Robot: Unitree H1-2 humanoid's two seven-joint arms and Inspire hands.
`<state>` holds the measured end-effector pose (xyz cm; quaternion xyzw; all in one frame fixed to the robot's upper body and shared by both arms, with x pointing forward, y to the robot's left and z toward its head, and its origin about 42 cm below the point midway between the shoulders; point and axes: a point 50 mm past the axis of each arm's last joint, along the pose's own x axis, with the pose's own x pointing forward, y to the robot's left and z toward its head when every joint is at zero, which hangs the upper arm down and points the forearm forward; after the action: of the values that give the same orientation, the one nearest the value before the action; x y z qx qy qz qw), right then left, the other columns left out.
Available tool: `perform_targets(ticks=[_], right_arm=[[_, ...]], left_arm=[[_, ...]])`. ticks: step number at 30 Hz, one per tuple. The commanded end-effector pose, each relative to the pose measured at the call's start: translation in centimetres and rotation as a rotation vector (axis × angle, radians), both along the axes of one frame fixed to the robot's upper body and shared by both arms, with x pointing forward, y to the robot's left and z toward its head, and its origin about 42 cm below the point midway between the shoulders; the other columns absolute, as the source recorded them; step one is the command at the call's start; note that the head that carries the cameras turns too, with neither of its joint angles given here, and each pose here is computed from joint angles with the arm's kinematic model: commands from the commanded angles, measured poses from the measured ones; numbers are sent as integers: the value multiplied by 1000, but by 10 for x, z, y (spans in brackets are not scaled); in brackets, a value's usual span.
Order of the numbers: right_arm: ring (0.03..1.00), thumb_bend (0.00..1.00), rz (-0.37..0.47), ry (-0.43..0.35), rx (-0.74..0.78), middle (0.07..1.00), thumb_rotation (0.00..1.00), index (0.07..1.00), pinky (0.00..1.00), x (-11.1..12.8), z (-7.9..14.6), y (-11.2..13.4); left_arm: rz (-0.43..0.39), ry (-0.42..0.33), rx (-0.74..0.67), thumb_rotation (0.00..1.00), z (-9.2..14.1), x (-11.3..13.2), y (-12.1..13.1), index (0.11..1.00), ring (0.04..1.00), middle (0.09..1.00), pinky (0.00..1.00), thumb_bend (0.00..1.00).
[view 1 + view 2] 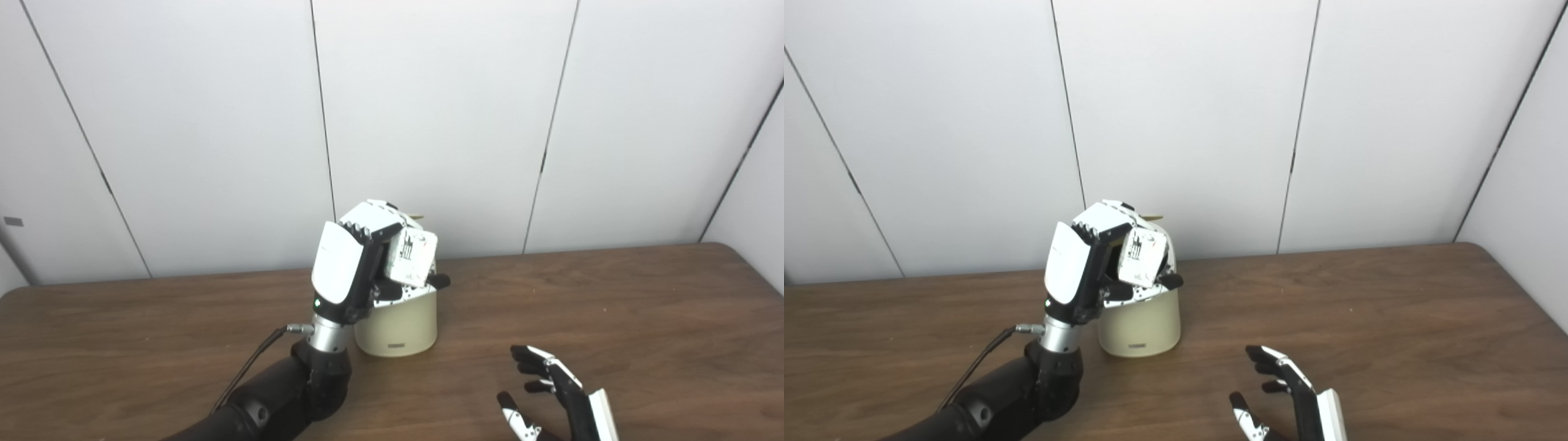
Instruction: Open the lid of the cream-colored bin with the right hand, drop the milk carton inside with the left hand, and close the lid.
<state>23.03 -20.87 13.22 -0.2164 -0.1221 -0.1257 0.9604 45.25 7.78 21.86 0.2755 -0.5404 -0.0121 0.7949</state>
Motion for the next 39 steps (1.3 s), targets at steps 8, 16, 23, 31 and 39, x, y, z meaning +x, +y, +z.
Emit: perform_targets(ticks=[8,16,23,31,39], right_arm=[[721,156,13,-76,-6,737,109,717,606,8,8,1],[717,155,13,-74,-12,735,144,720,602,11,6,2],[726,153,16,-62,-9,745,137,729,614,12,5,2],[721,153,20,-63,-9,743,121,727,605,12,5,1],[723,155,16,-65,-18,740,125,727,614,10,5,-1]], left_arm=[[-31,-105,-39,0,39,8,0,475,471,484,720,505],[-51,-128,-34,0,45,6,-1,471,646,488,847,523],[-45,-151,-29,0,48,7,0,472,708,486,940,525],[-29,-167,-35,0,49,8,1,475,732,481,1000,525],[15,-140,-47,0,42,12,9,483,746,475,1000,525]])
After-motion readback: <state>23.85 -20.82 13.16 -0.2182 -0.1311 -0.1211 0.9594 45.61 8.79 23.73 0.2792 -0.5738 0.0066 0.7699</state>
